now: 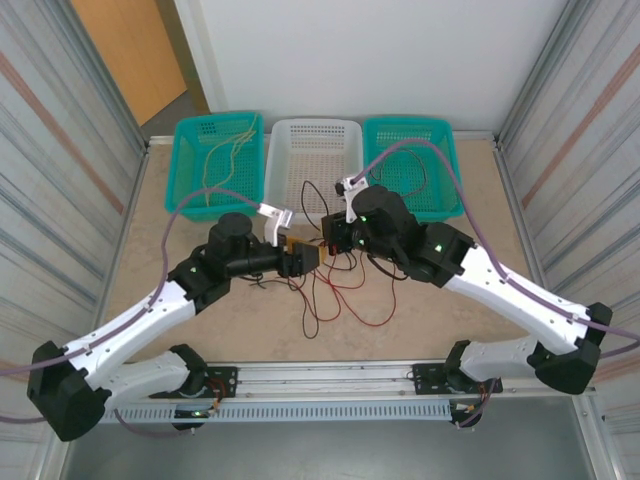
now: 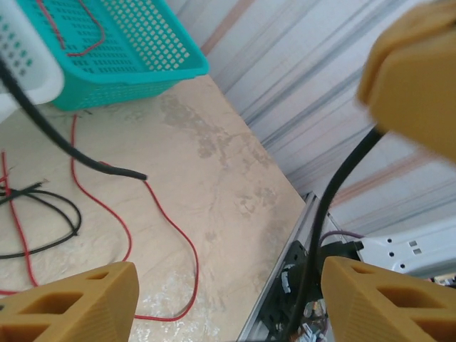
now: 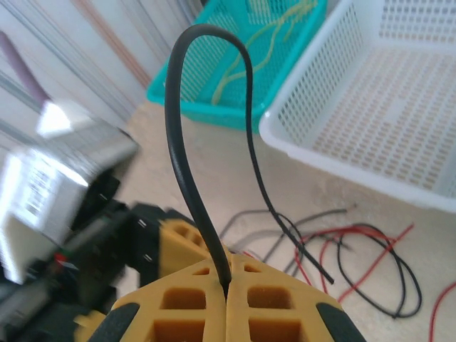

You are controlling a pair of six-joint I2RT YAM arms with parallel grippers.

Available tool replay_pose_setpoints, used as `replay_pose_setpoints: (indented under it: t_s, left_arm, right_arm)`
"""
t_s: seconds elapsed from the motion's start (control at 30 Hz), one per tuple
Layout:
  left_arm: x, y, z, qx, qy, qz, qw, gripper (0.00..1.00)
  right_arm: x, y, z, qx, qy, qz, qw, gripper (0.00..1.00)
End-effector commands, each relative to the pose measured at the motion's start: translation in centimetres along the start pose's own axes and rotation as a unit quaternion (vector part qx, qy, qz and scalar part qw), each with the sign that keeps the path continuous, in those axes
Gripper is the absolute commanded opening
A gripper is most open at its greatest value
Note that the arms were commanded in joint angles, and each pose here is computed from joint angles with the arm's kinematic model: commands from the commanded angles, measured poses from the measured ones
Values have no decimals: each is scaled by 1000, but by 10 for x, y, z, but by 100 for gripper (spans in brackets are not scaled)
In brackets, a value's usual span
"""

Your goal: Untangle the cables

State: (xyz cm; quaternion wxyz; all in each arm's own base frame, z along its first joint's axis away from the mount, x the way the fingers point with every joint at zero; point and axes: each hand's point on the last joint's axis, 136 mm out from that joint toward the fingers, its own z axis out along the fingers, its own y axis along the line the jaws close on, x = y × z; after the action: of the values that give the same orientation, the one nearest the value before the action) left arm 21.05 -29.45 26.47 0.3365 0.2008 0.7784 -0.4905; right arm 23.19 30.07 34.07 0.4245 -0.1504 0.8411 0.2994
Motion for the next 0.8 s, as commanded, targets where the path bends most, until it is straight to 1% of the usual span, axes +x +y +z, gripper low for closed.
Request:
replay_pose_setpoints:
  t_s: [0.0, 0.1, 0.17, 0.2, 0.4, 0.47, 0.57, 0.63, 0.77]
  left_arm:
    - [-2, -2, 10, -5, 6, 33, 999, 63]
    - [15, 11, 18, -20, 31, 17, 999, 53]
    - [28, 19, 21, -28, 44, 3, 999, 42]
    - [33, 24, 20, -36, 49, -3, 998, 40]
    - [63, 58, 6, -114, 74, -21, 991, 38]
    - [67, 64, -1, -128, 72, -20, 989, 42]
    - [67, 63, -11, -135, 68, -11, 988, 57]
    - [57, 59, -19, -139, 57, 0, 989, 66]
    - [20, 30, -40, -120, 20, 52, 991, 76]
  right_arm:
    - [-35, 12, -25, -26, -69, 23, 997, 0]
    - [-56, 12, -46, -32, -112, 28, 993, 0]
    - [-67, 14, -58, -40, -131, 30, 990, 0]
    - [-71, 15, -62, -43, -138, 30, 989, 0]
    - [-87, 13, -89, -46, -173, 26, 983, 0]
    - [-90, 11, -96, -41, -181, 23, 982, 0]
    - [-94, 8, -103, -35, -191, 20, 981, 0]
    - [-94, 6, -105, -31, -192, 20, 981, 0]
    - [-93, 6, -101, -30, -186, 18, 982, 0]
